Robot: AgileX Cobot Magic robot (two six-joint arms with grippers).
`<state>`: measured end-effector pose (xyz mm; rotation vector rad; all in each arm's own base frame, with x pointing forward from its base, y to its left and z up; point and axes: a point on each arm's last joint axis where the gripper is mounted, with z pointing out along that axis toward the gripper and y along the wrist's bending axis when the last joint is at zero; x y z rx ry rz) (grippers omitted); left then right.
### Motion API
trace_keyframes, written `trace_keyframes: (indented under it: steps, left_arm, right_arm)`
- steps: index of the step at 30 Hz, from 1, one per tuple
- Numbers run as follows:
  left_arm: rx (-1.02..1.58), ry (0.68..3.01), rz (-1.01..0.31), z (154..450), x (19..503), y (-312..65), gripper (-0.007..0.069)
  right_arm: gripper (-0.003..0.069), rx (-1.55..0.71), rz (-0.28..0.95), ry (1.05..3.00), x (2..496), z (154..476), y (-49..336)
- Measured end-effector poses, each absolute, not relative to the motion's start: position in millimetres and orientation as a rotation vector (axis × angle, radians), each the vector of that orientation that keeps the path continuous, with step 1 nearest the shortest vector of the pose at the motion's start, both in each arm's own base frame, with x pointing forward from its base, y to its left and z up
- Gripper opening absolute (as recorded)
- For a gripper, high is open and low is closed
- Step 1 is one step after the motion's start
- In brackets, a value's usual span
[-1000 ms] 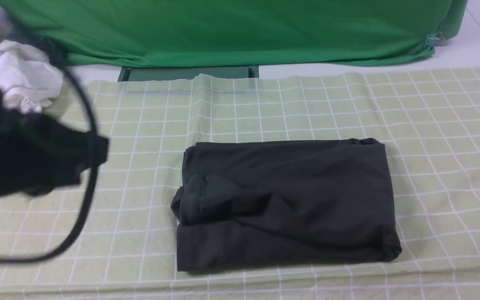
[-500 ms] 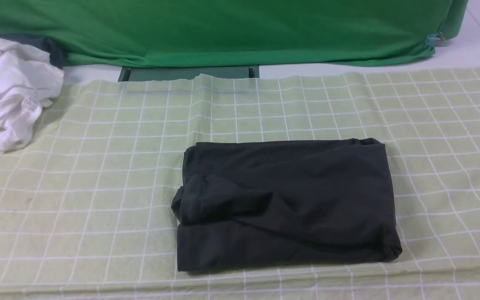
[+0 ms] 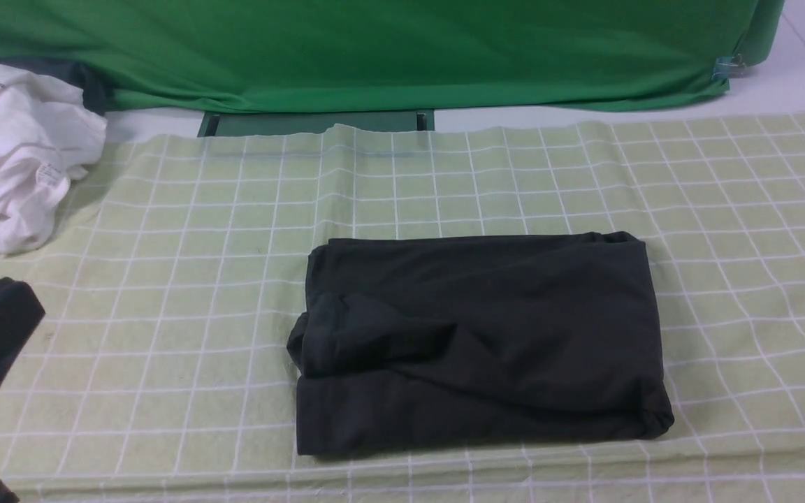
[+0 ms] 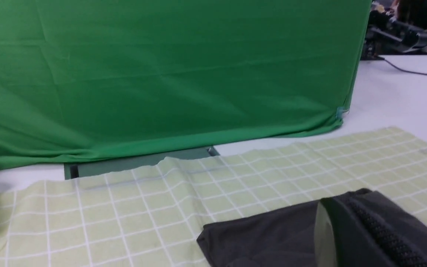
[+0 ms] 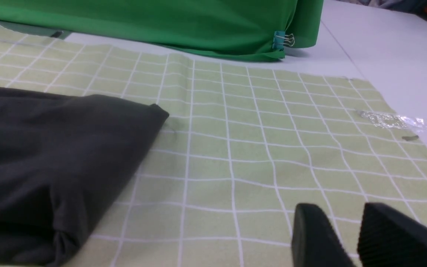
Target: Fold a long-sleeved shirt over a green coffee tablecloth.
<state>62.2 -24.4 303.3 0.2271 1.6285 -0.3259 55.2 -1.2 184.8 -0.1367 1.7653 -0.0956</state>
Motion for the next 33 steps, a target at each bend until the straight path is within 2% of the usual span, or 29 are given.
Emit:
trace_keyframes:
  steps: [13, 26, 27, 28, 33]
  left_arm:
    - [0.299, 1.61, -0.231, 259.2, 56.0, -17.8, 0.0013]
    - [0.113, 1.552, -0.069, 232.1, 52.9, -6.1, 0.0013]
    - [0.149, 1.556, -0.103, 229.0, 53.2, -5.7, 0.0013]
    - [0.099, 1.571, -0.061, 224.7, 53.9, -5.3, 0.0013]
    - [0.098, 1.608, -0.057, 205.0, 55.6, -5.3, 0.0013]
  right_arm:
    - [0.0197, -0.137, -0.096, 1.765, 55.2, 184.8, -1.2]
    - [0.0198, -0.137, -0.096, 1.765, 55.2, 184.8, -1.2]
    - [0.0199, -0.137, -0.096, 1.765, 55.2, 184.8, -1.2]
    - [0.0201, -0.137, -0.096, 1.765, 55.2, 184.8, -1.2]
    - [0.0213, -0.137, -0.096, 1.765, 55.2, 184.8, -1.2]
